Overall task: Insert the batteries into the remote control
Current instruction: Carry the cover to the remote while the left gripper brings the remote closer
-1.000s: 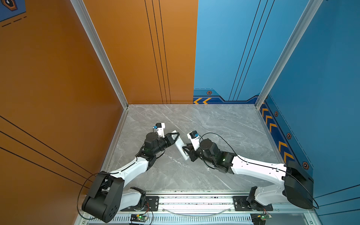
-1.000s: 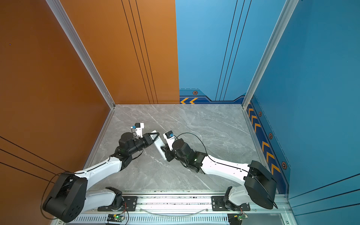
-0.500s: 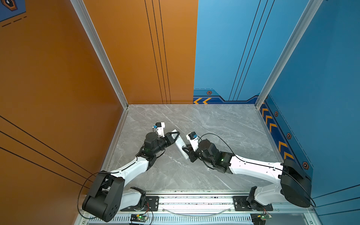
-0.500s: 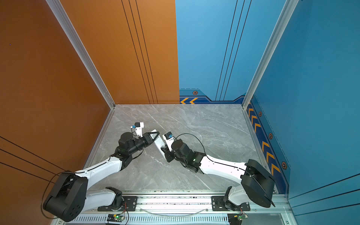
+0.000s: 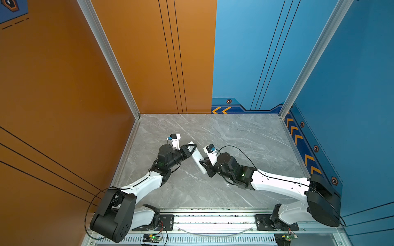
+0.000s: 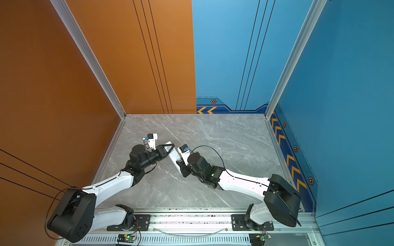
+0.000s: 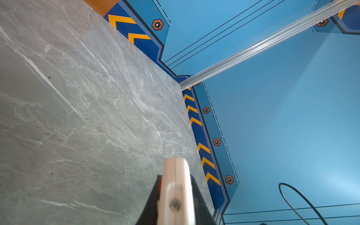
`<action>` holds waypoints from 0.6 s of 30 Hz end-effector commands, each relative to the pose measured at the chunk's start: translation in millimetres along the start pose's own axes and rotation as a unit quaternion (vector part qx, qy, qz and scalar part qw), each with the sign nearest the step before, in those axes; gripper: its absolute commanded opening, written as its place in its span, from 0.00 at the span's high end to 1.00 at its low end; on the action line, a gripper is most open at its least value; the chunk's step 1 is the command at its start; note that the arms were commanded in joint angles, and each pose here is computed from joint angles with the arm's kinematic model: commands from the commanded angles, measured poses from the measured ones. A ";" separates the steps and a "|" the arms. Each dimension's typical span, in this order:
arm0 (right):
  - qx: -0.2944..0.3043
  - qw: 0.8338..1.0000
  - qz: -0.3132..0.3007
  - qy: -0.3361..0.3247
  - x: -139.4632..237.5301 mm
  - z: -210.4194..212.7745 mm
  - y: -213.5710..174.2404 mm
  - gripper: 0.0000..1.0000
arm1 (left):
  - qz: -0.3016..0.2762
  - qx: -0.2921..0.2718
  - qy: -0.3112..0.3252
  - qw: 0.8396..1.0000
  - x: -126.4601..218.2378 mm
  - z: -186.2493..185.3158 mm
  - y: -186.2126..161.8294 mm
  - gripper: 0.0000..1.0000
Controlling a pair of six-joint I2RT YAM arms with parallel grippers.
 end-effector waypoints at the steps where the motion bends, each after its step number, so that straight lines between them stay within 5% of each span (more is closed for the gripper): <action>1: 0.015 1.000 0.009 -0.011 -1.5 -1.5 -8.1 0.86 | -0.012 -0.013 -0.039 0.999 0.7 -18.3 11.8 1.00; 18: 0.029 0.999 0.013 -0.012 -3.7 -0.8 -13.1 0.86 | -0.012 -0.018 -0.050 0.999 3.0 -23.0 13.0 1.00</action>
Point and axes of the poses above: each gripper's point midway between its finger pads, its own x axis back along the fingers, its own z axis along the line the jaws close on, y = z × x, the point moved 8 cm from there along x, back along the fingers
